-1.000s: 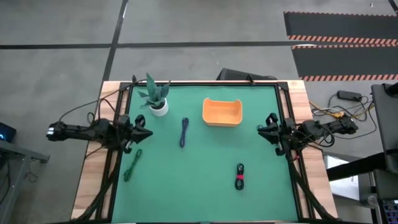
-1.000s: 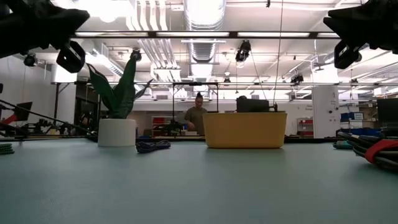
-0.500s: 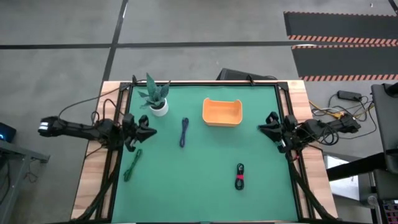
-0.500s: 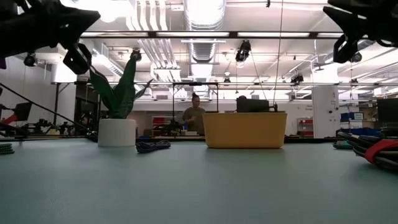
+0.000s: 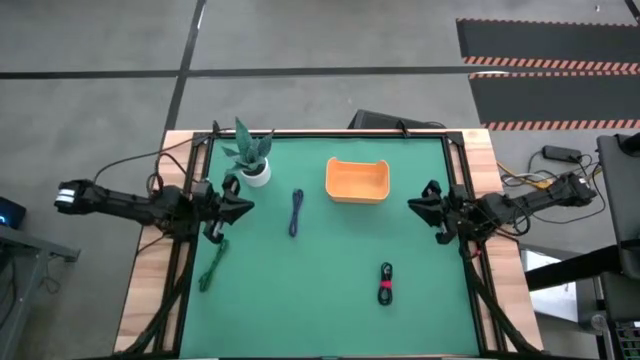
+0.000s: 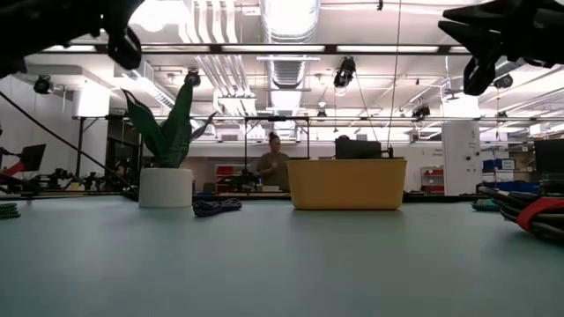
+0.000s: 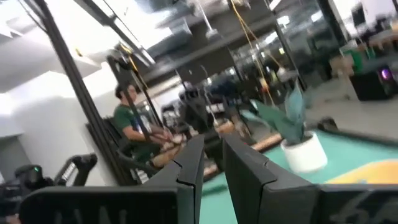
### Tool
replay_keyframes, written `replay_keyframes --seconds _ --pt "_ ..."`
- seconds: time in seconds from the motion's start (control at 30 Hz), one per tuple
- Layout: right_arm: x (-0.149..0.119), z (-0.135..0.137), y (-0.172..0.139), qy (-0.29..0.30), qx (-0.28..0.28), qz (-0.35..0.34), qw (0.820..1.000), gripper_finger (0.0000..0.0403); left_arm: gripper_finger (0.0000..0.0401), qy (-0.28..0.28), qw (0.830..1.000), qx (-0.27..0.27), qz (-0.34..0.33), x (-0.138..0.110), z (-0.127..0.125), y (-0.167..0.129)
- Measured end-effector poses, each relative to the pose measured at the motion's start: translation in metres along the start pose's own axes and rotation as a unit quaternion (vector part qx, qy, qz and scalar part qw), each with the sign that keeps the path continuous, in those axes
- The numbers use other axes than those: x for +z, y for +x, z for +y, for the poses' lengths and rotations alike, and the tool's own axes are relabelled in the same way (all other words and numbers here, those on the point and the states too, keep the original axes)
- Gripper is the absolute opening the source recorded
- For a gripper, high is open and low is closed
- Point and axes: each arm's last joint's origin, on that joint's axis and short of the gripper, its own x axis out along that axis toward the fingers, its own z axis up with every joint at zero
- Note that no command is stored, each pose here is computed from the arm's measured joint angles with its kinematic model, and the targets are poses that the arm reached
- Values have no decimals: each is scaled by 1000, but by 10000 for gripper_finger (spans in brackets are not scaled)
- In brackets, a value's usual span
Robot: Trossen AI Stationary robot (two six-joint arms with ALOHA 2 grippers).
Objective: Pick and place USB-C Cables
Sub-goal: Put the black charger cable into the yellow bin
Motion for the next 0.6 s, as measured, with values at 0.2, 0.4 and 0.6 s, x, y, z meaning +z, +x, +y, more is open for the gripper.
replay_keyframes --seconds 0.2,0.4,0.6 --pt "2 9 21 -3 -37 94 995 52 2 60 997 31 -29 18 -4 14" --pt "18 20 38 -5 -117 196 974 52 2 103 989 95 -52 32 -4 23" --pt "33 30 52 3 -185 280 942 52 2 116 987 99 -49 33 -4 27"
